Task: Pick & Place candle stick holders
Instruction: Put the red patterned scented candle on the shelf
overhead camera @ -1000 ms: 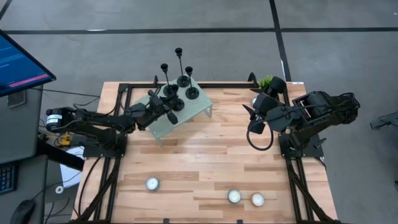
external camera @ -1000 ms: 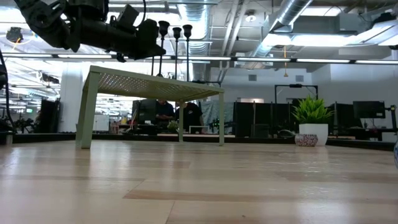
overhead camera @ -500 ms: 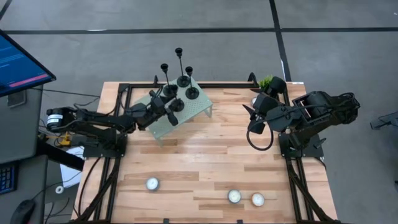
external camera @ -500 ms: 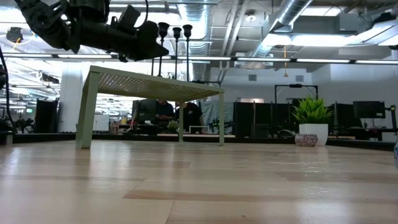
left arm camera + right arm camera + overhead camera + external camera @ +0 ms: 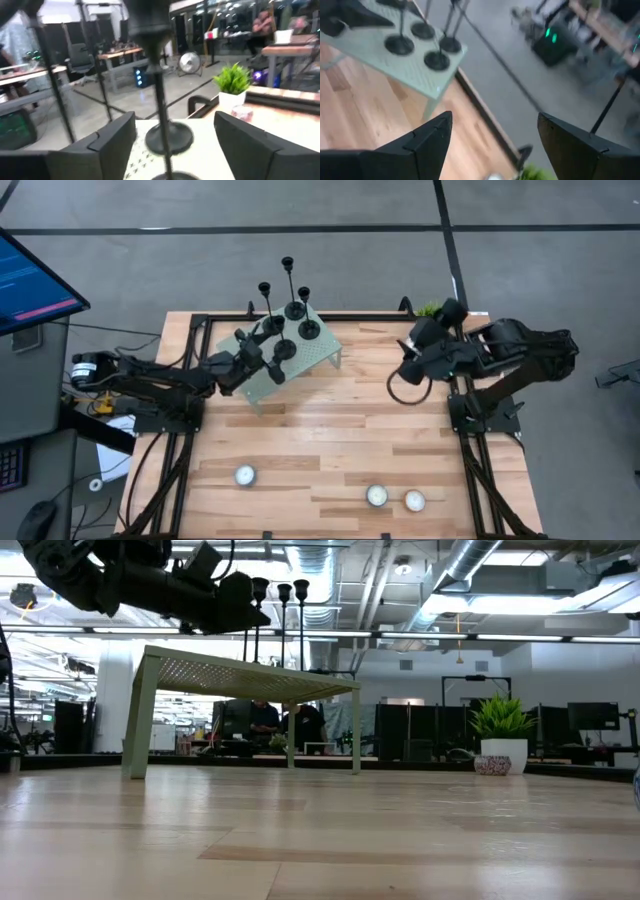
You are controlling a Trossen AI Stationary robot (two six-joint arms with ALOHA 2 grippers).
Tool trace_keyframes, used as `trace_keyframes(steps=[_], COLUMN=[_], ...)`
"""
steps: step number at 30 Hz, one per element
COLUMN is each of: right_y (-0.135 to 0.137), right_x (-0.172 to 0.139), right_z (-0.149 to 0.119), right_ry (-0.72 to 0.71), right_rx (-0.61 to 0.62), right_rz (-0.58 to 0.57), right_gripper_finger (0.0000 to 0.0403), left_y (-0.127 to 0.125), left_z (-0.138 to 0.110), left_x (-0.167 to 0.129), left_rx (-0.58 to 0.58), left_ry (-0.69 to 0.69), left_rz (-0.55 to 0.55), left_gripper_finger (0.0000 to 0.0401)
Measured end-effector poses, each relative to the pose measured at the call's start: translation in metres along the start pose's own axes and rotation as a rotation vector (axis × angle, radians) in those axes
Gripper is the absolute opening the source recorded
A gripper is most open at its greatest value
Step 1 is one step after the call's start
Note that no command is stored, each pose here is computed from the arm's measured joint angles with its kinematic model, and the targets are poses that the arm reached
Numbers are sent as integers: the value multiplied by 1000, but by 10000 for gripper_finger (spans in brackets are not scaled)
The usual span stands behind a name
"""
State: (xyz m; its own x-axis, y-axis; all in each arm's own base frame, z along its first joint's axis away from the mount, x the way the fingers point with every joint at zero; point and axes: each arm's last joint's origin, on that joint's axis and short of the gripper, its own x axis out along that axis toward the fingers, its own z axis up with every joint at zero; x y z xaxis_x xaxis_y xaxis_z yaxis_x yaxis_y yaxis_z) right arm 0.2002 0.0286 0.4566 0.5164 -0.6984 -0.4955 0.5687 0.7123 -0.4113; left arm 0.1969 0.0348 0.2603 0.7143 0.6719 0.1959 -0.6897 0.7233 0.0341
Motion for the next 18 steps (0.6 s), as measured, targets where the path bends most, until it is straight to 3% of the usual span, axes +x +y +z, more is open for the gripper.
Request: trace_keyframes(steps=[7, 11, 18], right_y=[-18, -25, -36], right_x=[22, 40, 85], right_z=[-4, -10, -34], right_ry=[174, 265, 467], right_rx=[134, 188, 496], right_rz=[29, -22, -163], right_gripper_finger=[336, 358, 355], left_y=[1, 3, 4], left_z=[11, 20, 37], left_x=[-13, -24, -46], left_rx=[-12, -37, -132], left_ry=[1, -1, -33], left_rz=[35, 54, 57], left_gripper_finger=[310, 317, 318])
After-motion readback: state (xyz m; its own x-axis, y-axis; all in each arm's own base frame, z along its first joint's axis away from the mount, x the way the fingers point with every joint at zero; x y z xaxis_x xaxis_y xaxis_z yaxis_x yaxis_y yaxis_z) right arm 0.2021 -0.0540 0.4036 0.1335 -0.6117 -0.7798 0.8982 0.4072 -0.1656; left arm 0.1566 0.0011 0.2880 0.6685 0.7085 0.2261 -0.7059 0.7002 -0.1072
